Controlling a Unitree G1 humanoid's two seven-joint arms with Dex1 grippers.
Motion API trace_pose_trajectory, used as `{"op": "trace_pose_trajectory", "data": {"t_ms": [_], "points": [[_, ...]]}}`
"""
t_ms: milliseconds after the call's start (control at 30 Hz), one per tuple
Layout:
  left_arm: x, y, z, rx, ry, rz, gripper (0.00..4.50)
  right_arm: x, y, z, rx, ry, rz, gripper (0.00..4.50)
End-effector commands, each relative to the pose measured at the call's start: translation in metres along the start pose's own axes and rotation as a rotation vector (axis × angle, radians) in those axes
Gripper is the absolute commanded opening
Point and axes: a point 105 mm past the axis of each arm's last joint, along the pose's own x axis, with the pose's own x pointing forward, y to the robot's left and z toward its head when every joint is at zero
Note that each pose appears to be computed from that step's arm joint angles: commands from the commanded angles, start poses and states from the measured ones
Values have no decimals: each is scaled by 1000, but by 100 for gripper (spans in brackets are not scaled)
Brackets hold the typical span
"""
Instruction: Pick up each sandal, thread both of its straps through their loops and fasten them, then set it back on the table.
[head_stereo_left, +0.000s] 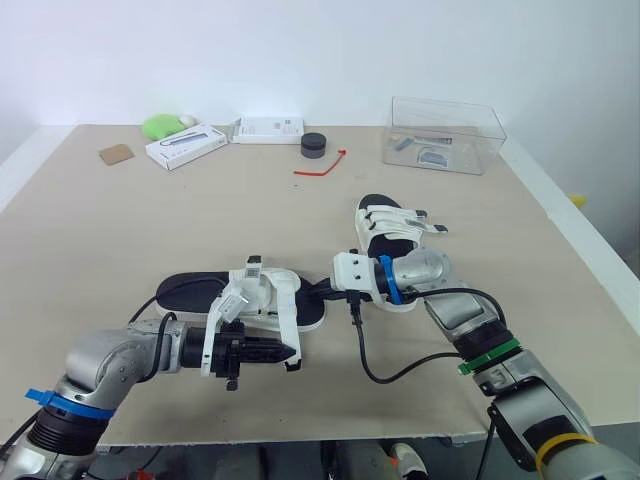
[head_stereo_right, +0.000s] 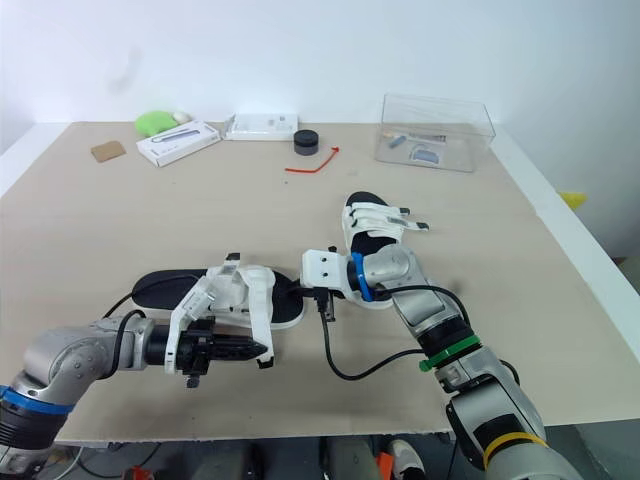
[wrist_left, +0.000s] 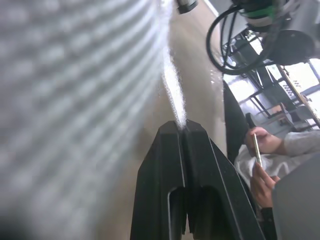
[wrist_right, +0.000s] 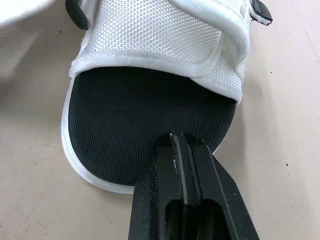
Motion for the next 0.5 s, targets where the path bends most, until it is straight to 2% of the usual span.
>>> {"op": "trace_pose_trajectory", "data": {"t_ms": [33, 200, 333, 500], "points": [[-22, -30, 15, 33, 28, -94, 4, -3, 7, -18, 41, 69, 11, 0], [-52, -42, 38, 7, 5, -105, 4, -4, 7, -19, 40, 72, 10, 0], [-52, -26, 71, 83, -94, -24, 4, -2, 7, -18, 37, 68, 11, 0], [-36, -3, 87, 139, -92, 18, 4, -1, 6, -17, 31, 67, 9, 0]]}}
